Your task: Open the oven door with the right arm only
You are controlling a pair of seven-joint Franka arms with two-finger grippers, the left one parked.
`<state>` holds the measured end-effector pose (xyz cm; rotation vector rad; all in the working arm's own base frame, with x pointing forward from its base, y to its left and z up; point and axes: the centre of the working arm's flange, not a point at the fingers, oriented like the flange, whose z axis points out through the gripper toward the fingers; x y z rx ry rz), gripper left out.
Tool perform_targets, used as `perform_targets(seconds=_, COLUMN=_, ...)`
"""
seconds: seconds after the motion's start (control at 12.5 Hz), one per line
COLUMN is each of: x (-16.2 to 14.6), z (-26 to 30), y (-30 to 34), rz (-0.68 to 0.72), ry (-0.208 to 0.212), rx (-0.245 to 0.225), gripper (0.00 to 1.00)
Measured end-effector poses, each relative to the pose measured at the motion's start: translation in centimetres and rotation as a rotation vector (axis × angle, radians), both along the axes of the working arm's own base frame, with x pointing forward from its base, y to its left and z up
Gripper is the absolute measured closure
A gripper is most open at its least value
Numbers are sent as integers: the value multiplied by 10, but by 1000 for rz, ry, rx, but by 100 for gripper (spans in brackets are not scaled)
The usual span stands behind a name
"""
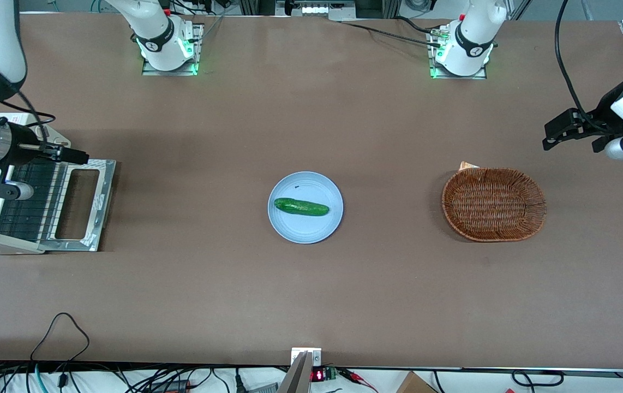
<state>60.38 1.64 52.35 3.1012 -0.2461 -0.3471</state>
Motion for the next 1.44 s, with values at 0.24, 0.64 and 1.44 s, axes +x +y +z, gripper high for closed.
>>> perform_targets(seconds=0.24, x=-30, z=-1, y=11, rz=158, ry=-136, rx=11, gripper=0)
perform_targets(seconds=0.64, x=-65, z=-2, y=9, rz=232, ry=-169, rx=-8, gripper=0)
perform_targets(seconds=1.44, x=-56, z=2, y=3, rz=208, ry=-175, rx=13, gripper=0)
